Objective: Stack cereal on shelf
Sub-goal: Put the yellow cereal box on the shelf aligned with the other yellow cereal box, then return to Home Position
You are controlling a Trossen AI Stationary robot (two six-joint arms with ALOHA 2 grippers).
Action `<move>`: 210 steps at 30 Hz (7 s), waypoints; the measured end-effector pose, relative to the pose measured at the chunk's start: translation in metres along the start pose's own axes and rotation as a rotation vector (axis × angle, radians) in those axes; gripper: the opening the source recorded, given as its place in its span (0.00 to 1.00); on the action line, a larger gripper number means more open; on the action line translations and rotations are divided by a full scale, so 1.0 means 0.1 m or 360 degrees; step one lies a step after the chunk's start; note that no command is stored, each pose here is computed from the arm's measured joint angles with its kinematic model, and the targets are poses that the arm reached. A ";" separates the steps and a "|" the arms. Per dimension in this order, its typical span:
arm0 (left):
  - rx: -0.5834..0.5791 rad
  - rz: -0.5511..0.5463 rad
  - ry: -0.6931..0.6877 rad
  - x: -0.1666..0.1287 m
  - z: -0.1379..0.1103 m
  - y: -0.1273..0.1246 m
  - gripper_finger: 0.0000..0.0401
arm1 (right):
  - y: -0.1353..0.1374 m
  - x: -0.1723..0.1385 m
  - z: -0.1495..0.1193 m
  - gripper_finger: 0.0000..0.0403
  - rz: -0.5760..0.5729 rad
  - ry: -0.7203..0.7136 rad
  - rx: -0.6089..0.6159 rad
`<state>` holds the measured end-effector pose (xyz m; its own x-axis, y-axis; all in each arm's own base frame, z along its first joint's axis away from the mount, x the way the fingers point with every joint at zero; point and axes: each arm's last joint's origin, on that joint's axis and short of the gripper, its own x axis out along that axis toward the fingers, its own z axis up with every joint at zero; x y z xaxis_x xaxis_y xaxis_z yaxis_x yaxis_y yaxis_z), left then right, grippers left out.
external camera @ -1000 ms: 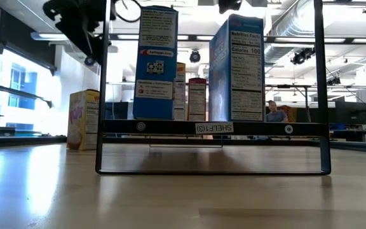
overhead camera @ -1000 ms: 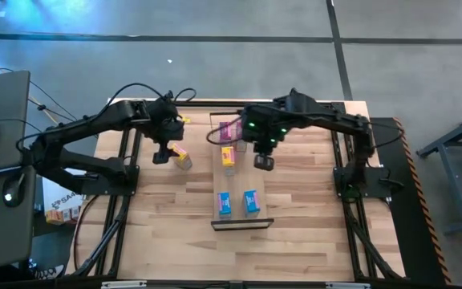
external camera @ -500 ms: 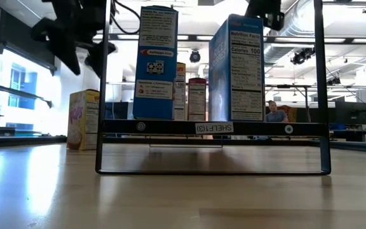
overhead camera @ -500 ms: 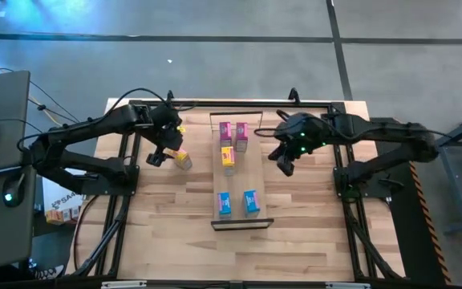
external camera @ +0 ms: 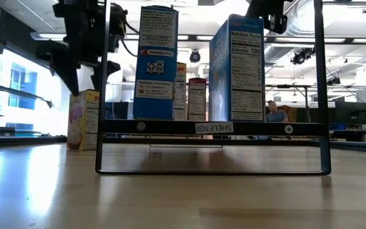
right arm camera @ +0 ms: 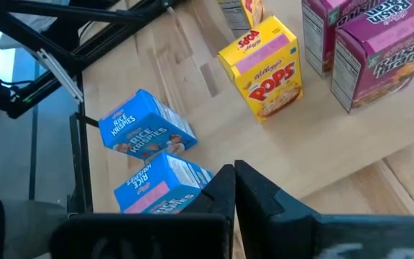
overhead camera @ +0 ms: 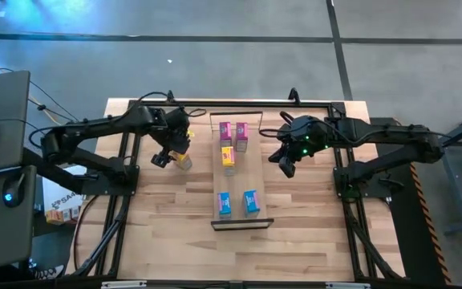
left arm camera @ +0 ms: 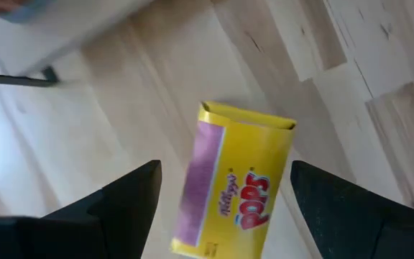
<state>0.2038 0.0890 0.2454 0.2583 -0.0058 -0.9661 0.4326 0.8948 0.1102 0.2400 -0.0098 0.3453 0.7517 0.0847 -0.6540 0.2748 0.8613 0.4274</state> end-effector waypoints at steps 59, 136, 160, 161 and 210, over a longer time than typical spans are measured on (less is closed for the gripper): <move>-0.2746 0.0071 -0.0622 -0.03 0.92 -0.37 0.31 | 0.01 0.00 0.06 0.00 -0.0031 -0.0116 -0.0150; -0.1505 0.0118 -0.1590 0.56 0.01 -0.66 0.00 | 0.03 0.00 0.10 0.00 -0.0006 -0.0186 -0.0243; -0.1308 0.0082 -0.1429 1.11 0.11 -0.61 0.00 | 0.05 0.08 0.19 0.00 -0.0021 -0.0302 -0.0228; -0.1310 0.0081 -0.1435 1.13 0.11 -0.60 0.00 | 0.05 0.09 0.19 0.00 -0.0025 -0.0293 -0.0228; -0.1337 0.0050 -0.2314 -0.13 0.22 -0.65 0.00 | -0.25 -0.44 0.18 0.00 0.0092 -0.0304 -0.0487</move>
<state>0.1918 0.0210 0.2560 0.9937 0.0657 0.0905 -0.0135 0.8736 -0.4865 0.2111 -0.0440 0.3742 0.8672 0.0671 -0.4934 0.0584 0.9703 0.2346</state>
